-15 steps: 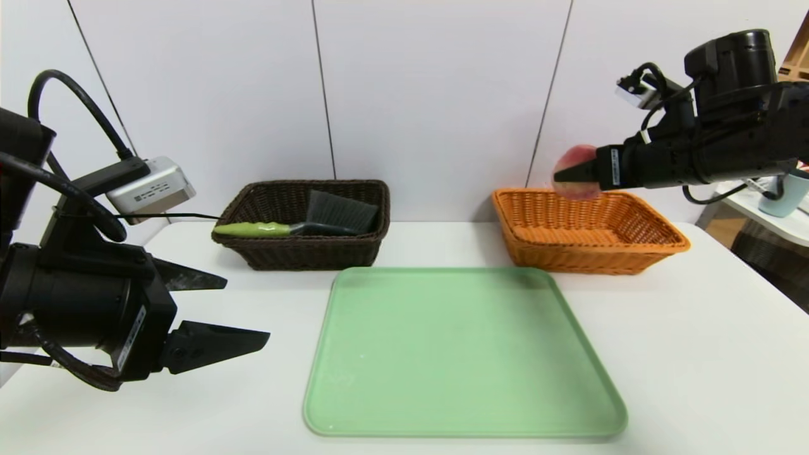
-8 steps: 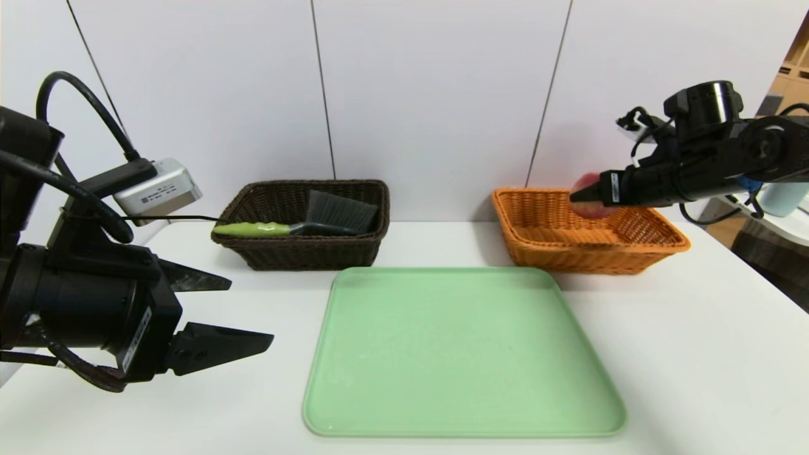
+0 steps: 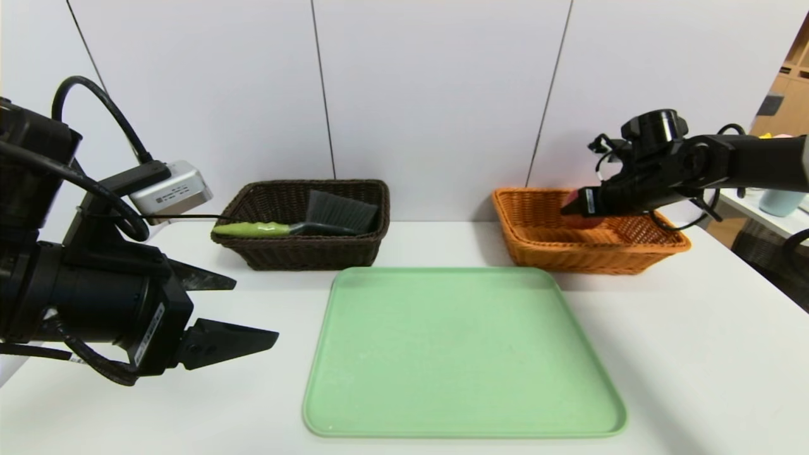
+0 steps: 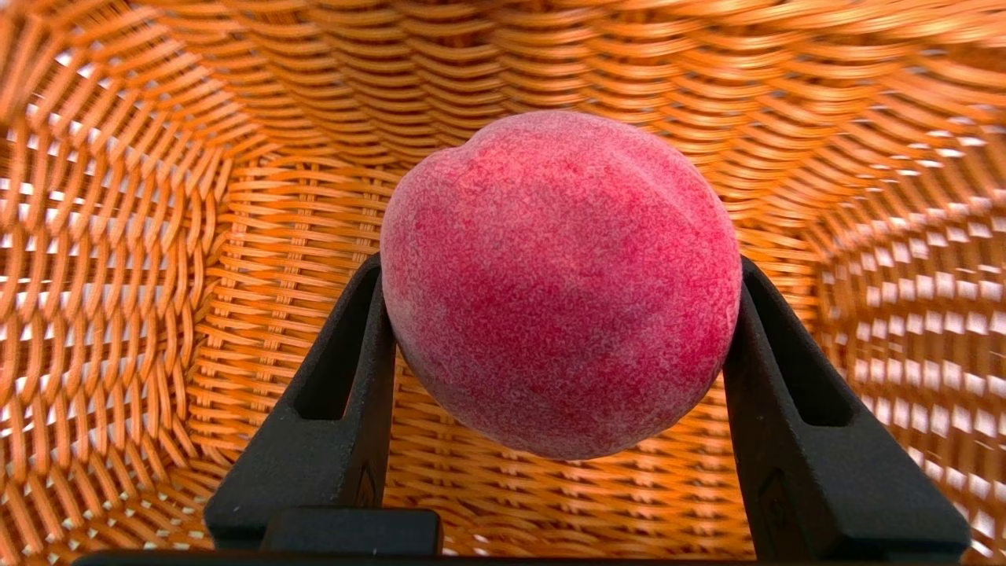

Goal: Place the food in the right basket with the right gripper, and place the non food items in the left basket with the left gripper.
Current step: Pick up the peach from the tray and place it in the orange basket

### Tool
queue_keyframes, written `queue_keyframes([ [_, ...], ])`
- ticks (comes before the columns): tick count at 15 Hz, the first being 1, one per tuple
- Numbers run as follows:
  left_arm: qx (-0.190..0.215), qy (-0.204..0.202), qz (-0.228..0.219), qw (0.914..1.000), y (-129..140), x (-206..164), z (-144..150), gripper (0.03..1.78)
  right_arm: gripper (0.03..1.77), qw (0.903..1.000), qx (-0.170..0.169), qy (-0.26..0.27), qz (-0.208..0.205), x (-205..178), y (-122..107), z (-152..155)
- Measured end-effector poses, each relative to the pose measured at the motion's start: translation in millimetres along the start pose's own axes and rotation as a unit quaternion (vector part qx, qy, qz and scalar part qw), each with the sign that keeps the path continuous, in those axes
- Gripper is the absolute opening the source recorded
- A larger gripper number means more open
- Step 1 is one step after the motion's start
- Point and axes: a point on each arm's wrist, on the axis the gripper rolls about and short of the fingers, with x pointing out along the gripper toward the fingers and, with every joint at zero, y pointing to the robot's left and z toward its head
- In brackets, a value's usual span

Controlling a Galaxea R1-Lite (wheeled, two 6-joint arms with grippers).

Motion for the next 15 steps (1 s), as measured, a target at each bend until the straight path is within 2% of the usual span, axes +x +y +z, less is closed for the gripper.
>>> queue_keyframes([
  [2, -0.001, 0.002, -0.001, 1.0, 0.7, 1.6, 0.1, 1.69, 1.15, 0.9999, -0.007, 0.009, 0.001, 8.8, 0.1, -1.6],
  [8, -0.002, 0.006, 0.0, 1.0, 1.8, 4.2, 0.1, 1.69, 1.45, 0.9997, -0.012, 0.02, 0.007, 18.3, 4.5, -5.7],
  [12, -0.003, 0.002, 0.001, 1.0, 1.6, 2.7, 1.6, 1.69, 1.55, 0.9998, -0.012, 0.013, 0.009, 7.6, 5.0, -1.0],
  [15, 0.0, -0.009, 0.004, 1.0, 0.3, -3.2, 4.3, 1.69, 1.6, 0.9998, -0.017, -0.007, 0.011, -19.1, 7.1, 10.0],
])
